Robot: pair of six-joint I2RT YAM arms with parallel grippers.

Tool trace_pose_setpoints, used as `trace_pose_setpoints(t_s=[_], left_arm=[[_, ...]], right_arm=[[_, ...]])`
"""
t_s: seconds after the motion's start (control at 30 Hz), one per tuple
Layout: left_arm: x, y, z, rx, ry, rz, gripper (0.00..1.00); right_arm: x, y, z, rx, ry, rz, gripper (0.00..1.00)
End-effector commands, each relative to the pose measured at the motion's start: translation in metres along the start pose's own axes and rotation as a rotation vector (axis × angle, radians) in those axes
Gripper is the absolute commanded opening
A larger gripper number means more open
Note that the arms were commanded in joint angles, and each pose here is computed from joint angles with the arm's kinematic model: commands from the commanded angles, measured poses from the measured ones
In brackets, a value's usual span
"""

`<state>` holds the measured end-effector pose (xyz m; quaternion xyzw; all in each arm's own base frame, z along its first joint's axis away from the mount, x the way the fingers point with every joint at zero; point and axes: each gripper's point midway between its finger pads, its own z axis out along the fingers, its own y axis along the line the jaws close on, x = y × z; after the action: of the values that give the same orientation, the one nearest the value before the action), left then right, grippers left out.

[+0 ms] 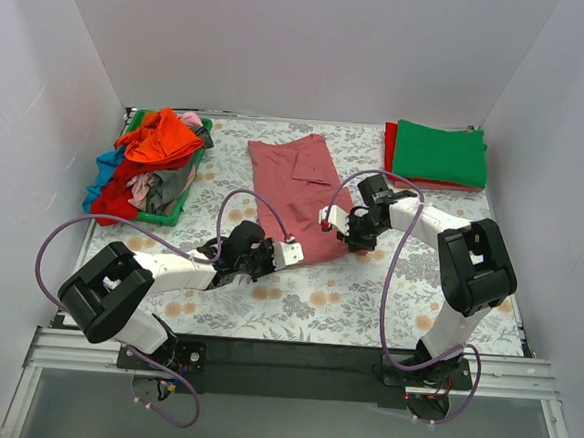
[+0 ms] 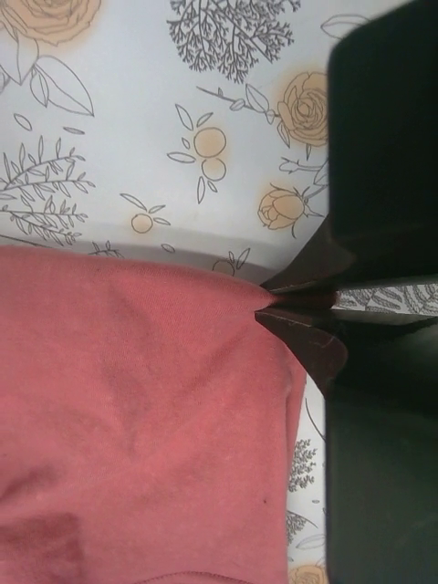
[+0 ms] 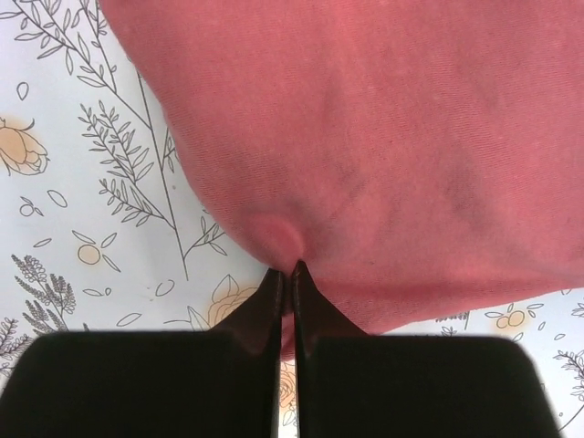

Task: Fold and stack the t-shirts
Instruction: Fold the tshirt

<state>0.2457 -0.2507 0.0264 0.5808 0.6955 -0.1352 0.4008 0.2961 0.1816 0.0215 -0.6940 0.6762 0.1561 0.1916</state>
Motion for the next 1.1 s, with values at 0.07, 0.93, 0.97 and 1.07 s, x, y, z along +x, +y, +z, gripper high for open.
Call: trace_pose_setpoints(t_s=[0.07,0.93,0.97,1.07], left_arm=[[-0.006,-0.03,-0.012,0.136,-0.032,-0.046,0.04],[-0.072,0.012,-0.062,0.062,-0.226,0.012,0.0],[-0.074,0.024,-0.059,0.036,-0.242,0.005,0.0],[-0.084,0.076,-0.049,-0.072,-0.304,-0.007,0.0]], right_arm=[[0.01,0.061,-0.002,-0.193,0.013,0.057,0.01],[-0.051,0.028,-0.1,-0.036,-0.035,0.069,0.01],[-0.066,0.003,-0.112,0.025,-0.06,0.054,0.01],[-0.07,-0.039,-0.106,0.053,-0.056,0.104,0.01]])
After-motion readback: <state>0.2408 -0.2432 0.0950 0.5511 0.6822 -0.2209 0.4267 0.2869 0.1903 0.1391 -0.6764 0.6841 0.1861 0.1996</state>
